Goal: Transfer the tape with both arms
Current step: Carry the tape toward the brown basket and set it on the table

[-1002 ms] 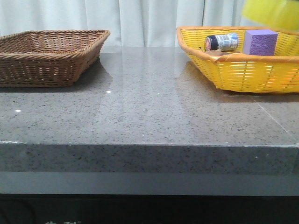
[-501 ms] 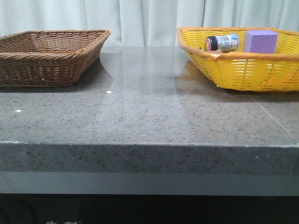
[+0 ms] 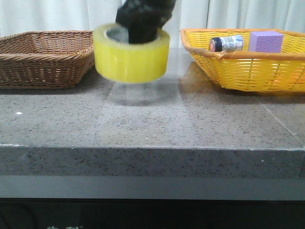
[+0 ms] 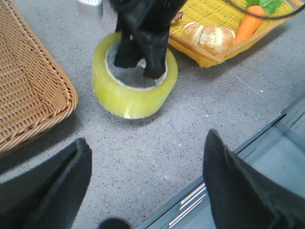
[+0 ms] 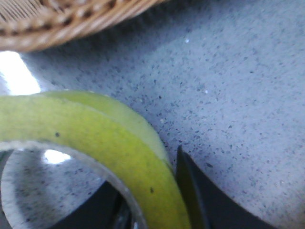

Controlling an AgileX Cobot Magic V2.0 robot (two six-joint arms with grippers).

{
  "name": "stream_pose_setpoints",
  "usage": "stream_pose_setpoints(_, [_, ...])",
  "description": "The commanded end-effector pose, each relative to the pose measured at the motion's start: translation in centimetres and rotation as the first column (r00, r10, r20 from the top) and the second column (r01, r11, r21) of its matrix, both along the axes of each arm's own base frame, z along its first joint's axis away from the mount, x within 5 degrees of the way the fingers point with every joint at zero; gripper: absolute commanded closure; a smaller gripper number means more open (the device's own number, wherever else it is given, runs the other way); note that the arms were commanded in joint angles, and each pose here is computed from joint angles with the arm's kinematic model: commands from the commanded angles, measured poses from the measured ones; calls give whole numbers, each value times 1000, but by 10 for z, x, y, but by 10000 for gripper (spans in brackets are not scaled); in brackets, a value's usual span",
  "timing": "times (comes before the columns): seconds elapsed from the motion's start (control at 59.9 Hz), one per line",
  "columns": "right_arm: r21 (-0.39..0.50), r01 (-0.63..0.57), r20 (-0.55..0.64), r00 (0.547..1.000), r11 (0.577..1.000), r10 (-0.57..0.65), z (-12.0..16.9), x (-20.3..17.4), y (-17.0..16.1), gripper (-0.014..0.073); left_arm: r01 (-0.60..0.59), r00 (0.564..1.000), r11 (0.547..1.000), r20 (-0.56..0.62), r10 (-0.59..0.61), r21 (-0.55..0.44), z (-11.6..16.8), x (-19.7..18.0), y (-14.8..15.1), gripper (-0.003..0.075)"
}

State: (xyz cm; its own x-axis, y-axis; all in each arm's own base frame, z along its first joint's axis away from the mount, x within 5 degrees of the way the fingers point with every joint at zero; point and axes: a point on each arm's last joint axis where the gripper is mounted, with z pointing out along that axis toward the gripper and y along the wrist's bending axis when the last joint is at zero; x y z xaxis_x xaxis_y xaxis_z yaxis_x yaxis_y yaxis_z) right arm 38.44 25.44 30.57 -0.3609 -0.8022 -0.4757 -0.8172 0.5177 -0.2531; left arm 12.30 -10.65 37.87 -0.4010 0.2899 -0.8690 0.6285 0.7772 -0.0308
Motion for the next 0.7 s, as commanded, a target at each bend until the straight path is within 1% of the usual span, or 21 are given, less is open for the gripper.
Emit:
stream_pose_setpoints(0.0, [22, -4, 135, 991, 1000, 1, 30, 1, -6, 422, 14, 997, 997, 73, -9, -74, 17, -1, -2, 228])
stream_pose_setpoints(0.134, [-2, -3, 118, 993, 1000, 4, 20, 5, -4, 420, 14, 997, 997, 73, -9, -74, 17, -1, -2, 228])
stream_pose_setpoints(0.184, [-4, -3, 115, 993, 1000, 4, 18, 6, -4, 400, 14, 997, 997, 73, -9, -74, 17, -1, -2, 228])
stream_pose_setpoints(0.217, [-5, -3, 113, 994, 1000, 4, 17, 6, -4, 365, 14, 997, 997, 73, -9, -74, 17, -1, -2, 228])
stream_pose_setpoints(0.301, [-2, 0, 113, 994, 1000, 0, 17, 6, -4, 247, 14, 997, 997, 73, -9, -74, 17, -1, -2, 228])
stream_pose_setpoints(0.351, [11, 10, 117, 993, 1000, -11, 19, 6, -4, 162, 14, 997, 997, 73, -9, -74, 17, -1, -2, 228])
stream_pose_setpoints(0.401, [19, 15, 123, 992, 1000, -17, 23, 5, -4, 131, 14, 997, 997, 73, -9, -74, 17, -1, -2, 228])
stream_pose_setpoints(0.484, [33, 21, 132, 991, 999, -25, 31, 1, -7, 120, 14, 997, 997, 73, -9, -74, 17, -1, -2, 228])
stream_pose_setpoints(0.584, [75, 52, 140, 988, 996, -62, 51, -8, -13, 120, 14, 997, 997, 73, -9, -74, 17, -1, -2, 228])
stream_pose_setpoints(0.651, [150, 133, 116, 982, 980, -151, 71, -20, -20, 123, 14, 997, 997, 73, -9, -74, 17, -1, -2, 228])
stream_pose_setpoints(0.685, [202, 202, 78, 972, 958, -221, 79, -25, -23, 127, 14, 997, 997, 73, -9, -74, 17, -1, -2, 228])
